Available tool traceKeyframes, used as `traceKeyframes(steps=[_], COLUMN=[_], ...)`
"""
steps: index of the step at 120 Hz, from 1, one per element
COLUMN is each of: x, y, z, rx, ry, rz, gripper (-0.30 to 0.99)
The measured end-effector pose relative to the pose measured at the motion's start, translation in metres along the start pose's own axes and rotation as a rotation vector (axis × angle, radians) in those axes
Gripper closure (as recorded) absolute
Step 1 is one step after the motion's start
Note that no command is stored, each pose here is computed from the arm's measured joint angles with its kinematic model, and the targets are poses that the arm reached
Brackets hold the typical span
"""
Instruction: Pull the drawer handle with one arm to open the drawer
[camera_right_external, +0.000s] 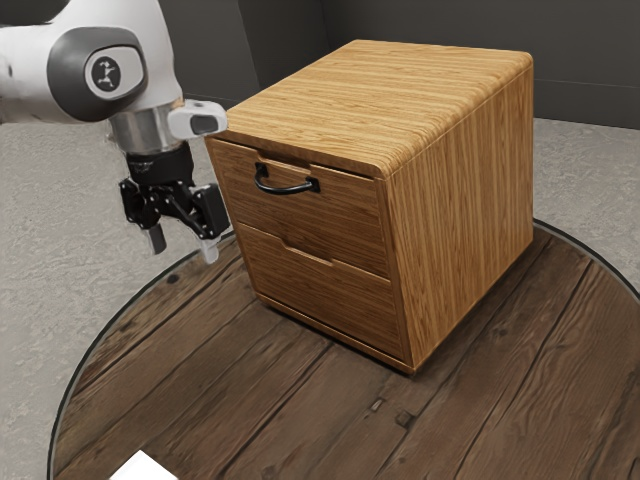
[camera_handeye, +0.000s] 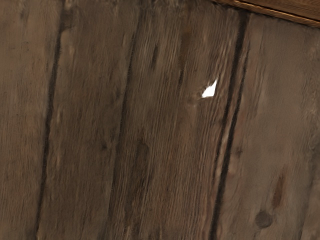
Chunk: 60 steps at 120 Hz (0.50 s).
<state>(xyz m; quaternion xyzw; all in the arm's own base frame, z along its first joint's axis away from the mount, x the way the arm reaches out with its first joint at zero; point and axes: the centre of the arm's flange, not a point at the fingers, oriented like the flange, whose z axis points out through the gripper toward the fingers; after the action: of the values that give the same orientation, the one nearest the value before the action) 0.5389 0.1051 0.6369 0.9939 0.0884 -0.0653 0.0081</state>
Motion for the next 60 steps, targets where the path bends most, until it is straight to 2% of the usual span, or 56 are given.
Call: traceKeyframes(steps=[20, 24, 28, 35, 40, 60], x=[0.005, -0.003, -0.028, -0.074, -0.093, -0.104], y=[0.022, 0.021, 0.02, 0.015, 0.018, 0.039], z=[-0.006, -0.019, -0.051, -0.093, -0.109, -0.119], rx=[0.003, -0.009, -0.03, -0.068, -0.09, -0.133], ry=[0.055, 0.085, 0.147, 0.217, 0.244, 0.264], rz=[0.044, 0.044, 0.032, -0.048, -0.115, -0.369], gripper=[0.0, 0.0, 0.0, 0.0, 0.0, 0.0])
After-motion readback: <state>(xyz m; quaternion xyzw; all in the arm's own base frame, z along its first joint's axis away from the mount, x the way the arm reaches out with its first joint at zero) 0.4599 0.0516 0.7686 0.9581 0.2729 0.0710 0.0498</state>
